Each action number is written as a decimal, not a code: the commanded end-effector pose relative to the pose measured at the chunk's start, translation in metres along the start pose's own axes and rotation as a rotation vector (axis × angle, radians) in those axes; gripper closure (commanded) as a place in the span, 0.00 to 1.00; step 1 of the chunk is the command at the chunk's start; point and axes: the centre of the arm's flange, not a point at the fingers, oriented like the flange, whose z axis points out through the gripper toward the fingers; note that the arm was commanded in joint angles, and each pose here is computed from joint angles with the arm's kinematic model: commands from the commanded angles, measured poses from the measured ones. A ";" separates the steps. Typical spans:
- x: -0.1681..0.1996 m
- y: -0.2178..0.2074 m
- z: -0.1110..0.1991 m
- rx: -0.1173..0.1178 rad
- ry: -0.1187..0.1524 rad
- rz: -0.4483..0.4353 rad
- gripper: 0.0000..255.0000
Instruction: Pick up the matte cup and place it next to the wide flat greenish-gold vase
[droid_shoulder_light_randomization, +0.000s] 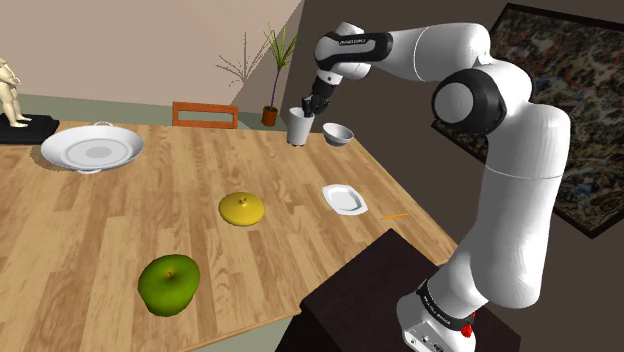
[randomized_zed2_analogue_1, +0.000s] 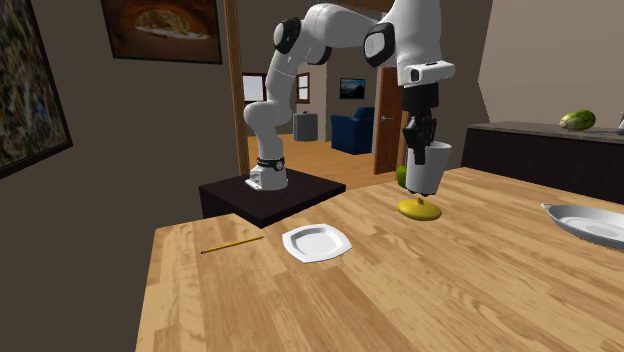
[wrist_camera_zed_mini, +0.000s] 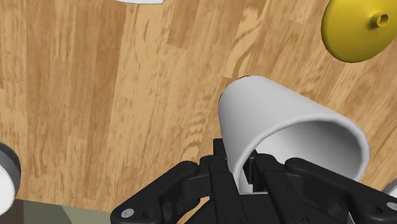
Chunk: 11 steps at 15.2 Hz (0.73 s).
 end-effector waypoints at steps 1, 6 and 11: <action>0.009 -0.025 0.002 0.000 0.001 0.001 1.00; 0.035 -0.085 0.010 0.000 0.001 0.001 1.00; 0.062 -0.145 0.018 0.000 0.001 0.001 1.00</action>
